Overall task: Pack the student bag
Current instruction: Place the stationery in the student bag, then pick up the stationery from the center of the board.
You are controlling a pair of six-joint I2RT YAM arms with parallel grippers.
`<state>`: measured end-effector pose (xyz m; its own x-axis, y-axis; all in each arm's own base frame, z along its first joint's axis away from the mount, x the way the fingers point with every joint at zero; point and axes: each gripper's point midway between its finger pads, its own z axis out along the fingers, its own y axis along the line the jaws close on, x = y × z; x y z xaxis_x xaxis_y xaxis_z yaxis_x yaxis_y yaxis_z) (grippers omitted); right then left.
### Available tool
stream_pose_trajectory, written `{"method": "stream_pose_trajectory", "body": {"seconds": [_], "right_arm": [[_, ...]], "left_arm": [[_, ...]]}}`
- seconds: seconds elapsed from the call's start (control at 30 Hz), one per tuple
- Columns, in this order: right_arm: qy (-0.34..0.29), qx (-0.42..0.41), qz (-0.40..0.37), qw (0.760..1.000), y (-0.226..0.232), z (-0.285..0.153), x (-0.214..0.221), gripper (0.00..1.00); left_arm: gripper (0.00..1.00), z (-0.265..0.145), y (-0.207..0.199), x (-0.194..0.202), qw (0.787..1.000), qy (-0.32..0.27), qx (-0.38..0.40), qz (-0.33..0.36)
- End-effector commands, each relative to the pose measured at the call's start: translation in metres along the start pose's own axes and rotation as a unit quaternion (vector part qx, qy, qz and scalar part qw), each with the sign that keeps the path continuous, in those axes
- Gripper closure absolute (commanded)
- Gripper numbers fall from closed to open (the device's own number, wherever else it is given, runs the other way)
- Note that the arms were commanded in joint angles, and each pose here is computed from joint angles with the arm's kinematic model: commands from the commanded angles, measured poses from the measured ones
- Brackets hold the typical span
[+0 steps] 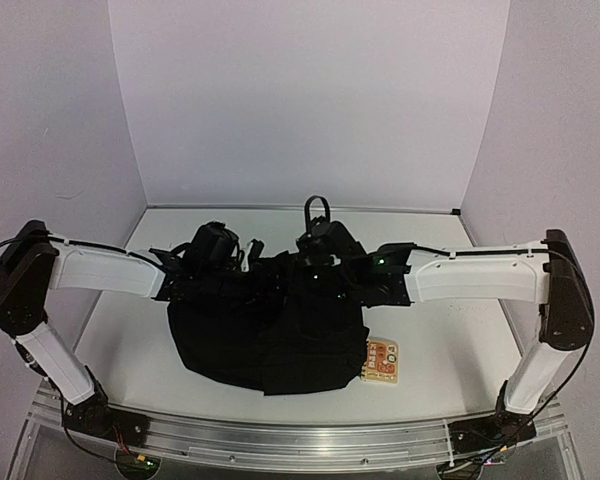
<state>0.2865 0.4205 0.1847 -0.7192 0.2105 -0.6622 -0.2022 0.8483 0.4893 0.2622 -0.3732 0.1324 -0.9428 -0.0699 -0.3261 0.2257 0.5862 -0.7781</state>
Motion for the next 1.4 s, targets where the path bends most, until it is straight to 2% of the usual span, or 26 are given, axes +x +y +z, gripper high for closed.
{"method": "stream_pose_trajectory", "body": {"seconds": [0.0, 0.07, 0.23, 0.37, 0.43, 0.67, 0.8, 0.87, 1.07, 1.23, 1.37], "right_arm": [[-0.037, -0.053, 0.025, 0.998, 0.025, -0.022, -0.026, 0.99], [-0.034, -0.054, 0.02, 0.998, 0.024, -0.023, -0.025, 0.91], [-0.033, -0.049, 0.009, 0.998, 0.017, -0.034, -0.026, 0.46], [-0.039, -0.019, 0.002, 0.999, -0.002, -0.052, -0.032, 0.26], [-0.03, 0.013, 0.004, 0.999, -0.027, -0.059, -0.029, 0.23], [0.067, 0.108, 0.058, 0.99, -0.15, -0.072, 0.021, 0.26], [0.104, 0.14, 0.089, 0.981, -0.197, -0.088, 0.059, 0.27], [0.117, 0.156, 0.098, 0.976, -0.214, -0.094, 0.075, 0.3], [0.175, 0.211, 0.078, 0.959, -0.242, -0.091, 0.111, 0.34], [0.187, 0.221, 0.047, 0.956, -0.234, -0.076, 0.113, 0.2], [0.199, 0.235, 0.026, 0.951, -0.231, -0.063, 0.121, 0.13]], "left_arm": [[0.13, -0.045, -0.007, -0.004, 0.998, -0.043, -0.039, 0.036], [0.09, -0.064, -0.003, -0.003, 0.996, -0.059, -0.057, 0.037], [0.01, -0.097, 0.009, -0.007, 0.99, -0.089, -0.101, 0.034], [0.0, -0.107, 0.014, -0.013, 0.988, -0.098, -0.115, 0.03], [0.0, -0.107, 0.014, -0.015, 0.989, -0.098, -0.111, 0.029], [0.0, -0.094, 0.015, -0.018, 0.992, -0.081, -0.097, 0.022], [0.0, -0.088, 0.016, -0.019, 0.993, -0.078, -0.091, 0.017], [0.0, -0.086, 0.016, -0.02, 0.993, -0.077, -0.087, 0.015], [0.0, -0.084, 0.019, -0.021, 0.993, -0.072, -0.087, 0.015], [0.0, -0.085, 0.022, -0.02, 0.993, -0.071, -0.089, 0.012], [0.0, -0.09, 0.025, -0.02, 0.993, -0.075, -0.09, 0.009]]}}
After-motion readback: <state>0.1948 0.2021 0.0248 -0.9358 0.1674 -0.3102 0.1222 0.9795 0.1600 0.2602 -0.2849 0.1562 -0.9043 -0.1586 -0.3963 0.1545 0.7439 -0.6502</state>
